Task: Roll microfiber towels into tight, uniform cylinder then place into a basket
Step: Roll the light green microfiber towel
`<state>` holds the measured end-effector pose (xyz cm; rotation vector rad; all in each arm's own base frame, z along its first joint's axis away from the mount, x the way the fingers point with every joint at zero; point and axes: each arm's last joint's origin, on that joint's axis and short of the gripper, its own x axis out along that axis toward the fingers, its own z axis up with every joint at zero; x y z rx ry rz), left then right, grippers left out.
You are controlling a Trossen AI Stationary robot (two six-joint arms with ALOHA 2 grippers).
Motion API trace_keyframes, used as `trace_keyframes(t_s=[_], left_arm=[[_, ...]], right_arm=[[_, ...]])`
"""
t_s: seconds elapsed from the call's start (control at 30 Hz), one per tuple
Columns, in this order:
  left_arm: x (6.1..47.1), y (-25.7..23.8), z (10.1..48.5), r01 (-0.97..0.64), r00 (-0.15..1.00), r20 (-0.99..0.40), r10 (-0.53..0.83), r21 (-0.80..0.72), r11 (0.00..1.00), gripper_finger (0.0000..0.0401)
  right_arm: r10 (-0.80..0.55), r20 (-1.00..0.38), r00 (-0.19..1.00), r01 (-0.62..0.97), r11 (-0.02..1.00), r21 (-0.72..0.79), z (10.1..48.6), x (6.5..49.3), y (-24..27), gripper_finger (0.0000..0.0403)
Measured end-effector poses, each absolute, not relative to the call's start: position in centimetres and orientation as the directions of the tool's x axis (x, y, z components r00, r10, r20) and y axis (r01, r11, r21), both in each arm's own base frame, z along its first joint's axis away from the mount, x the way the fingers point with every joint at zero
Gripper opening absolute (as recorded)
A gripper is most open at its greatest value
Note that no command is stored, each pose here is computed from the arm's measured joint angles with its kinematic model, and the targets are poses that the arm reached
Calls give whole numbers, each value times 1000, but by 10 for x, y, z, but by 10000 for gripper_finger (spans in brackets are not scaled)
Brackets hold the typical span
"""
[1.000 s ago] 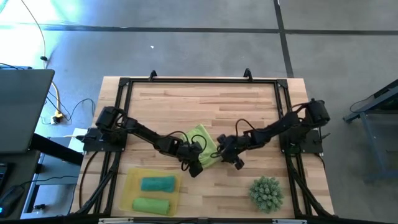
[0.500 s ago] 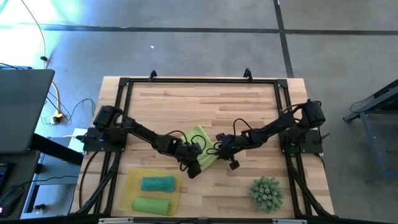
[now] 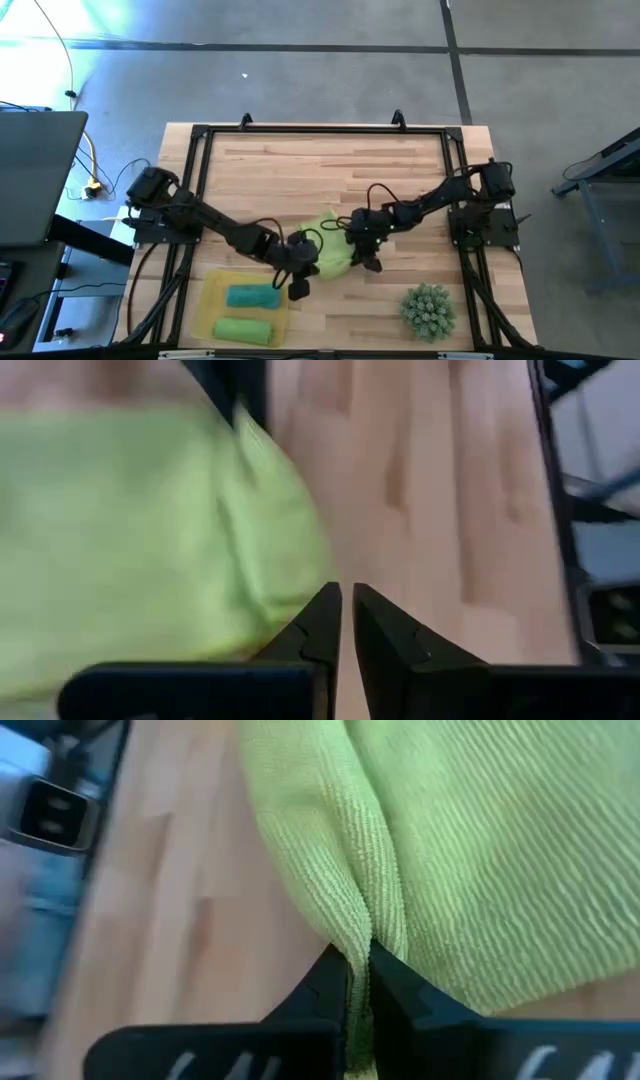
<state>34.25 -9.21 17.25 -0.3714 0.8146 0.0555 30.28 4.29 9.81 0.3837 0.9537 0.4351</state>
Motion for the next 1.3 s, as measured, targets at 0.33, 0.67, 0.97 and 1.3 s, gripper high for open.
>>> trace_keyframes(t_s=[0.33,0.67,0.97,1.3], left_arm=[[342,-127,169,-36,774,-633,-14,-66,997,36],[344,-116,164,-158,761,-632,148,41,987,132],[340,-106,153,-171,682,-584,440,457,873,158],[351,-87,115,-199,600,-602,527,526,827,159]], right_arm=[[590,-653,474,23,733,679,107,312,32,6],[524,-670,526,128,730,672,108,315,21,6],[453,-673,584,210,717,665,109,316,-10,7],[436,-675,595,214,724,656,109,315,-20,7]])
